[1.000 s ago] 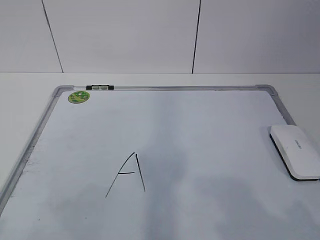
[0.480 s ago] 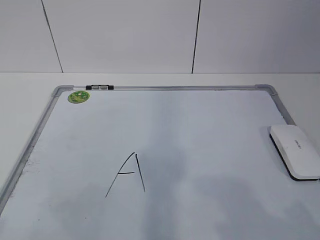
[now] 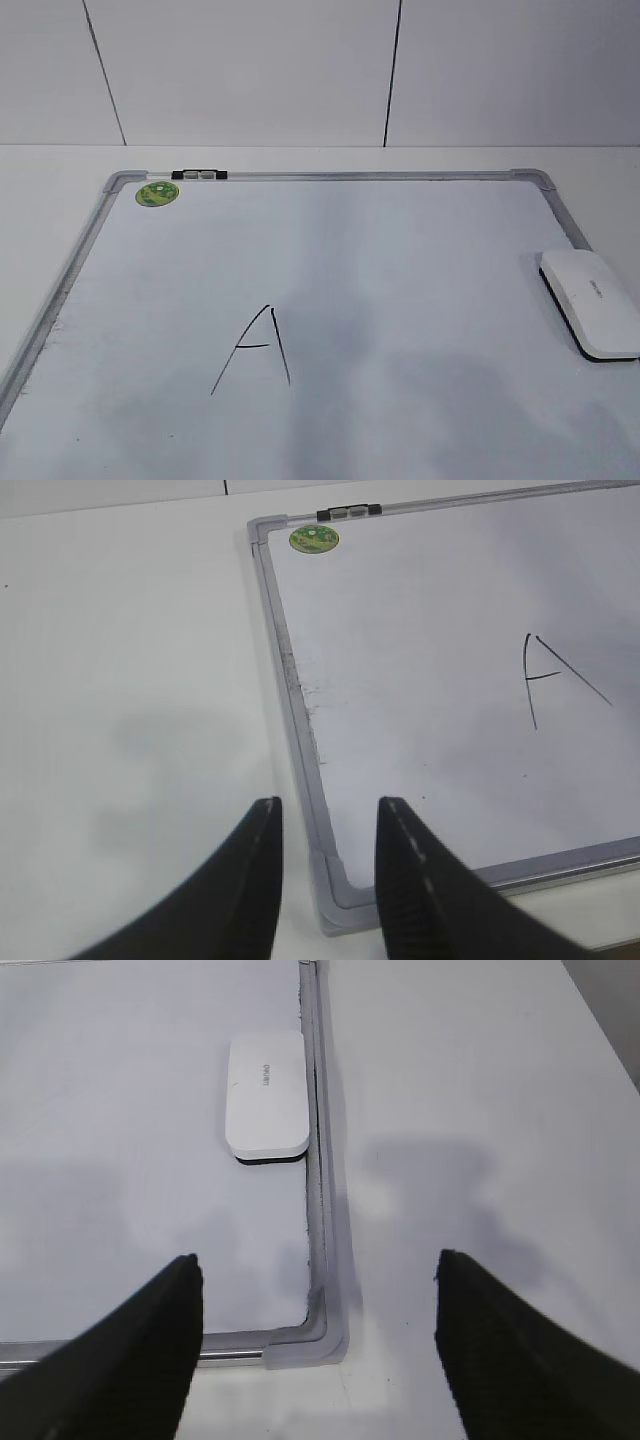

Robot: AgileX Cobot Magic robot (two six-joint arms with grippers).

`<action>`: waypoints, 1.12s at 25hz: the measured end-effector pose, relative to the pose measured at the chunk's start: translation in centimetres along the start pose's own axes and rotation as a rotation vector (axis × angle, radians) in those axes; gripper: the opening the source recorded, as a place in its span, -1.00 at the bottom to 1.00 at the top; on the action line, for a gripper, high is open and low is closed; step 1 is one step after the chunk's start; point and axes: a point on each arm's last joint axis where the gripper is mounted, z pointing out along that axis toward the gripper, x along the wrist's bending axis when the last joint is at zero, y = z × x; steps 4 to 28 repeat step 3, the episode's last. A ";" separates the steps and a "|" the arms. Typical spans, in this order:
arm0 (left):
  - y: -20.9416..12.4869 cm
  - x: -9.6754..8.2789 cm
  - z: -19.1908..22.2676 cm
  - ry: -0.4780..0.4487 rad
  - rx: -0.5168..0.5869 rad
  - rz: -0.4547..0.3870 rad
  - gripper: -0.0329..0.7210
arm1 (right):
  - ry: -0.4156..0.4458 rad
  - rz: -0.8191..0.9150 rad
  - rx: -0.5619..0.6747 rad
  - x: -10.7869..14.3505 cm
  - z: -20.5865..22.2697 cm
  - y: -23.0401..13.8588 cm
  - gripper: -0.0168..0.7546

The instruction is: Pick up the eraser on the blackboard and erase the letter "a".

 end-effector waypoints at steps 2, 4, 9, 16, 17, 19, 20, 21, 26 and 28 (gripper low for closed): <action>0.0 0.0 0.0 0.000 0.000 0.000 -0.28 | 0.000 0.000 0.000 0.0 0.0 0.0 0.54; 0.0 0.0 0.0 0.000 0.000 0.000 -0.28 | 0.000 0.000 0.000 0.0 0.0 0.0 0.54; 0.0 0.0 0.0 0.000 0.000 0.000 -0.28 | 0.000 0.000 0.000 0.0 0.0 0.0 0.54; 0.0 0.0 0.0 0.000 0.000 0.000 -0.28 | 0.000 0.000 0.000 0.0 0.0 0.0 0.54; 0.0 0.0 0.0 0.000 0.000 0.000 -0.28 | 0.000 0.000 0.000 0.0 0.0 0.0 0.54; 0.0 0.0 0.0 0.000 0.000 0.000 -0.28 | 0.000 0.000 0.000 0.0 0.0 0.0 0.54; 0.0 0.0 0.0 0.000 0.000 0.000 -0.28 | 0.000 0.000 0.000 0.0 0.0 0.0 0.54; 0.0 0.0 0.0 0.000 0.000 0.000 -0.28 | 0.000 0.000 0.000 0.0 0.0 0.0 0.54; 0.0 0.0 0.0 0.000 0.000 0.000 -0.28 | 0.000 0.000 0.000 0.0 0.0 0.0 0.54; 0.0 0.0 0.0 0.000 0.000 0.000 -0.28 | 0.000 0.000 0.000 0.0 0.0 0.0 0.54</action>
